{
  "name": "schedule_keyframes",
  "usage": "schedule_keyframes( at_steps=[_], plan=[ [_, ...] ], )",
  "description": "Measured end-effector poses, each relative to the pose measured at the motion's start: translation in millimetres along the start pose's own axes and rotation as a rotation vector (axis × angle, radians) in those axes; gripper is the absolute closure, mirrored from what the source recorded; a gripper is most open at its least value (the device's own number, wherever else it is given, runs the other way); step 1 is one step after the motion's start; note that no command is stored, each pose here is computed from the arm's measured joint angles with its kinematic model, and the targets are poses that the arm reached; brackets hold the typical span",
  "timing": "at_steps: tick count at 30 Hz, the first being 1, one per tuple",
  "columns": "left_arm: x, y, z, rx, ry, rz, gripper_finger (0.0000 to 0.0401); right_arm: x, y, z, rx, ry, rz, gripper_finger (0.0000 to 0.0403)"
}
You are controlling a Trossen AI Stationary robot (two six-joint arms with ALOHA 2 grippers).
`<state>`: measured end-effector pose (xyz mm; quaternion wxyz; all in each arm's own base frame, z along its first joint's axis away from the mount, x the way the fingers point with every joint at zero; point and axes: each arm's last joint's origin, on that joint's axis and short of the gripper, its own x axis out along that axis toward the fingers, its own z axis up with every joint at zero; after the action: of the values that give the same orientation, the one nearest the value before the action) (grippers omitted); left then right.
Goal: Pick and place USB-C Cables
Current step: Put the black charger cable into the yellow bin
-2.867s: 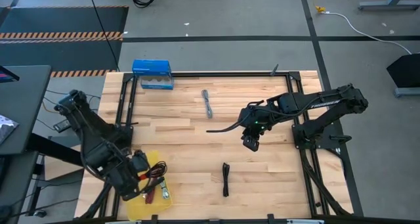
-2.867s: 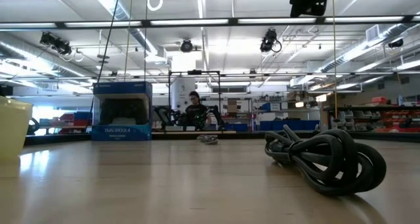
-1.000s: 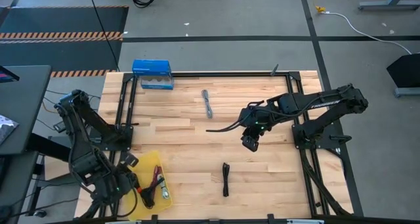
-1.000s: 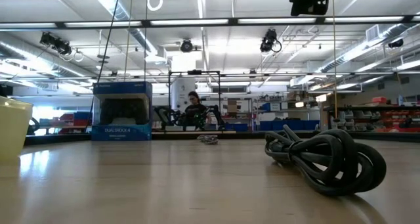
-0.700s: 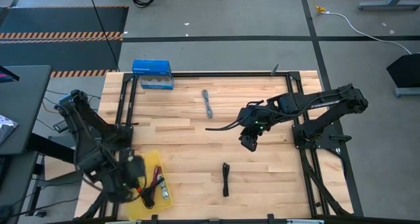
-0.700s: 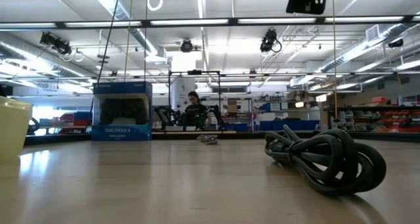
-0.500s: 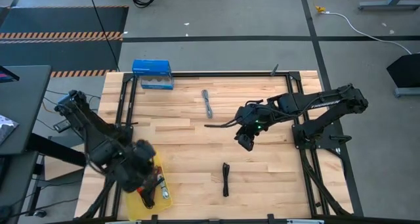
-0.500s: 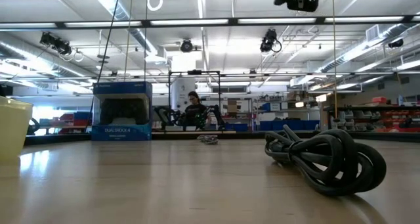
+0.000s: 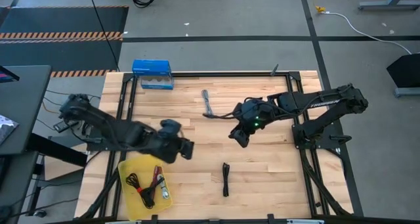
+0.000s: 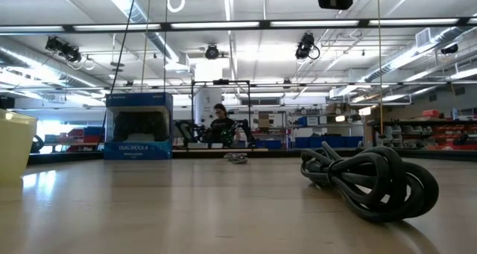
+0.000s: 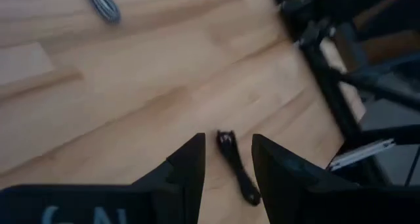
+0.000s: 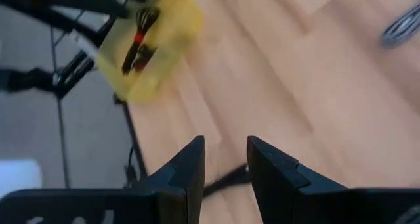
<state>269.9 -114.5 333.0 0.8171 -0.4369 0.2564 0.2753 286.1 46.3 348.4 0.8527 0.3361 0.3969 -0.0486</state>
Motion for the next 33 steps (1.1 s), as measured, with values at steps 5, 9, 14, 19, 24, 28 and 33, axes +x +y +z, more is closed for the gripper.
schedule_keyframes(
  at_steps=[5,9,14,19,24,28,33],
  plan=[
    [28.6,0.1,1.4,0.061,0.119,0.040,0.0269,0.4,10.1,-15.7,-0.210,0.140,0.102,0.0283],
    [35.9,2.3,8.4,0.077,0.110,0.059,0.0269,4.8,19.1,-35.1,-0.398,0.192,0.101,0.0283],
    [41.8,6.2,25.5,0.039,0.072,0.075,0.0269,19.7,11.7,-53.9,-0.123,0.134,-0.086,0.0283],
    [47.8,8.3,36.9,0.001,0.047,0.079,0.0269,39.4,-7.7,-70.7,0.252,0.132,-0.189,0.0283],
    [52.2,8.3,46.0,0.004,0.024,0.064,0.0269,60.5,-17.9,-91.9,0.421,0.128,-0.168,0.0283],
    [55.2,10.0,53.2,0.003,0.028,0.060,0.0269,75.8,-28.3,-108.1,0.544,0.117,-0.139,0.0283],
    [56.6,7.9,57.2,-0.011,0.023,0.029,0.0269,87.8,-40.6,-122.4,0.637,0.090,-0.124,0.0283]
  ],
)
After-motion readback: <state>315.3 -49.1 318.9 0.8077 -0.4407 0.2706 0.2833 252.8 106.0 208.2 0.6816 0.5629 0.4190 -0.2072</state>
